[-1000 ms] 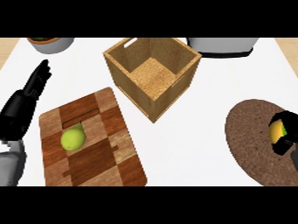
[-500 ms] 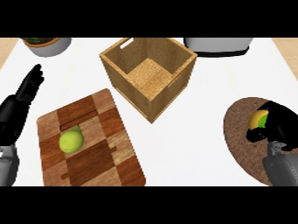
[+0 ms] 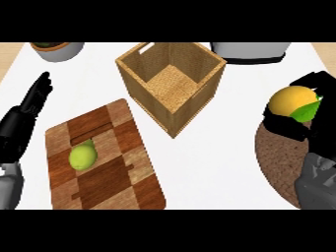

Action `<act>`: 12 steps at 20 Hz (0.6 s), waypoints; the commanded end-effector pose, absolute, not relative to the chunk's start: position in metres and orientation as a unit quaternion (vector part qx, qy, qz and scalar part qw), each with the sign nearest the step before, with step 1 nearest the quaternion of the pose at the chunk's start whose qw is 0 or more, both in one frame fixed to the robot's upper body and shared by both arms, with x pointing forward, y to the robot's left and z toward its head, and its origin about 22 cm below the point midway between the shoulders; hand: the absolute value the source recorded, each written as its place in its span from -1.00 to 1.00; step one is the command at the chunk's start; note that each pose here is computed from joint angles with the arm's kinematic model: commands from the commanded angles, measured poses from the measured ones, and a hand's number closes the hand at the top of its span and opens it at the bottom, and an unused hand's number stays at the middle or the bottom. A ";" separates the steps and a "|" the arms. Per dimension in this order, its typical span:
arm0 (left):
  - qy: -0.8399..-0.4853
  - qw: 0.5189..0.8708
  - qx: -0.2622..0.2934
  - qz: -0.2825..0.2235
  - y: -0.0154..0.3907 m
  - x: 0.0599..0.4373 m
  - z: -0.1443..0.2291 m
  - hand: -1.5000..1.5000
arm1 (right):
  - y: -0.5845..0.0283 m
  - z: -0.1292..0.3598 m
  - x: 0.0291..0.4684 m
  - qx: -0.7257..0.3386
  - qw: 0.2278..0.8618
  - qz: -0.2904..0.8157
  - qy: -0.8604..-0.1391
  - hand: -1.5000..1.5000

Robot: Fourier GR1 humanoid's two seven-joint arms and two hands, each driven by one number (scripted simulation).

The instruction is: Pick the lemon from the placemat and place it in the basket

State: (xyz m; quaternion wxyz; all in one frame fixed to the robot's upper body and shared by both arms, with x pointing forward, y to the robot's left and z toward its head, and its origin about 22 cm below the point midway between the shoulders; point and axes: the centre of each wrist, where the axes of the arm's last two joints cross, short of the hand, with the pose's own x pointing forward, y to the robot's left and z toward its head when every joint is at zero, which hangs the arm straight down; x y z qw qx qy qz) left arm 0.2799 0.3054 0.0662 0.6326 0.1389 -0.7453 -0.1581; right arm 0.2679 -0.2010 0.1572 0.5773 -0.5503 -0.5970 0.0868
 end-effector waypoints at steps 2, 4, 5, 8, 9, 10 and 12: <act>-0.749 0.630 0.128 -0.161 0.304 0.276 0.069 0.00 | -0.176 0.237 0.247 -0.529 0.542 0.085 -0.648 1.00; -0.754 0.626 0.116 -0.163 0.299 0.285 0.055 0.00 | -0.146 0.261 0.250 -0.509 0.535 0.083 -0.669 1.00; -0.753 0.626 0.123 -0.162 0.294 0.300 0.085 0.00 | -0.137 0.260 0.264 -0.500 0.550 0.096 -0.662 1.00; -0.748 0.630 0.122 -0.172 0.304 0.286 0.087 0.00 | -0.113 0.289 0.267 -0.469 0.566 0.110 -0.669 1.00; -0.754 0.621 0.133 -0.167 0.293 0.305 0.085 0.00 | -0.099 0.291 0.281 -0.477 0.569 0.122 -0.659 1.00; -0.752 0.625 0.118 -0.172 0.299 0.283 0.074 0.00 | -0.082 0.302 0.282 -0.473 0.576 0.121 -0.656 1.00; -0.750 0.628 0.127 -0.166 0.287 0.288 0.074 0.00 | -0.085 0.316 0.302 -0.459 0.587 0.128 -0.654 1.00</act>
